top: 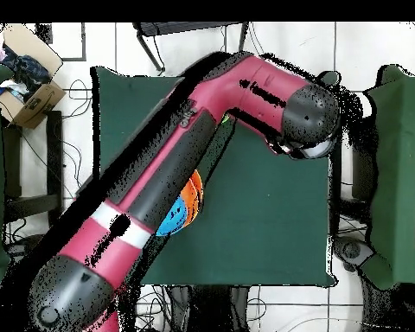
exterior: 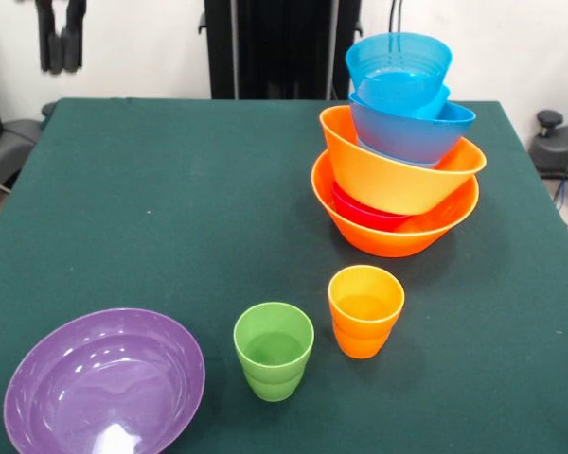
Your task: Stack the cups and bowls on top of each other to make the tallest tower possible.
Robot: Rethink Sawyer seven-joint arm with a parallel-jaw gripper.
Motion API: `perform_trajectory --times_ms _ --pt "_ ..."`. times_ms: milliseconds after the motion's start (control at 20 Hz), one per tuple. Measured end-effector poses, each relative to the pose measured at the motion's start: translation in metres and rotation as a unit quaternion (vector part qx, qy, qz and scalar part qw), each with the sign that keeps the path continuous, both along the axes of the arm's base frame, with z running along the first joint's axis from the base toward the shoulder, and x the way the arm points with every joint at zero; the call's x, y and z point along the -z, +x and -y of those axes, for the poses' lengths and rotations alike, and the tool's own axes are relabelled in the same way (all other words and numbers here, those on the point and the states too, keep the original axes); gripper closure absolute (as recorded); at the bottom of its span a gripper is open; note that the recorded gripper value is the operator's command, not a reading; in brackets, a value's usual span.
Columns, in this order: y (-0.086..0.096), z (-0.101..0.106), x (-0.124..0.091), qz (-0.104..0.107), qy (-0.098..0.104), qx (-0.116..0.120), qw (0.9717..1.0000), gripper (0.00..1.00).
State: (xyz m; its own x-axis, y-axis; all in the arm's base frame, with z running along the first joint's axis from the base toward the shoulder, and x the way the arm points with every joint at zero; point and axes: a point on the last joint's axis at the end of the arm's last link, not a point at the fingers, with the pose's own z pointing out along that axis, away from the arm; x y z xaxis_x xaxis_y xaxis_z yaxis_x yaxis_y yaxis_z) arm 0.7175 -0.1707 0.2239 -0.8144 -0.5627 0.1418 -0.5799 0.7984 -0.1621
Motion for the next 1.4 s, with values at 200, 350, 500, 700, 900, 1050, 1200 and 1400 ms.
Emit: perform_trajectory --times_ms 200,350,500,700,900,1050,1200,1400 --pt "0.004 0.013 0.036 -0.01 -0.001 -0.017 0.9998 1.0" --pt "0.005 0.022 0.061 -0.013 0.003 -0.022 0.9997 1.0" --pt "0.008 0.03 0.089 -0.012 0.011 -0.029 0.9994 1.0" --pt "0.009 0.039 0.119 -0.008 0.02 -0.038 0.999 1.0" --pt "0.011 0.043 0.159 0.01 0.062 -0.055 0.9965 1.0" --pt "0.012 0.041 0.172 0.018 0.085 -0.069 0.9939 1.0" --pt "0.013 0.035 0.187 0.031 0.115 -0.112 0.9865 1.0" --pt "0.015 0.028 0.196 0.04 0.133 -0.157 0.9778 1.0"
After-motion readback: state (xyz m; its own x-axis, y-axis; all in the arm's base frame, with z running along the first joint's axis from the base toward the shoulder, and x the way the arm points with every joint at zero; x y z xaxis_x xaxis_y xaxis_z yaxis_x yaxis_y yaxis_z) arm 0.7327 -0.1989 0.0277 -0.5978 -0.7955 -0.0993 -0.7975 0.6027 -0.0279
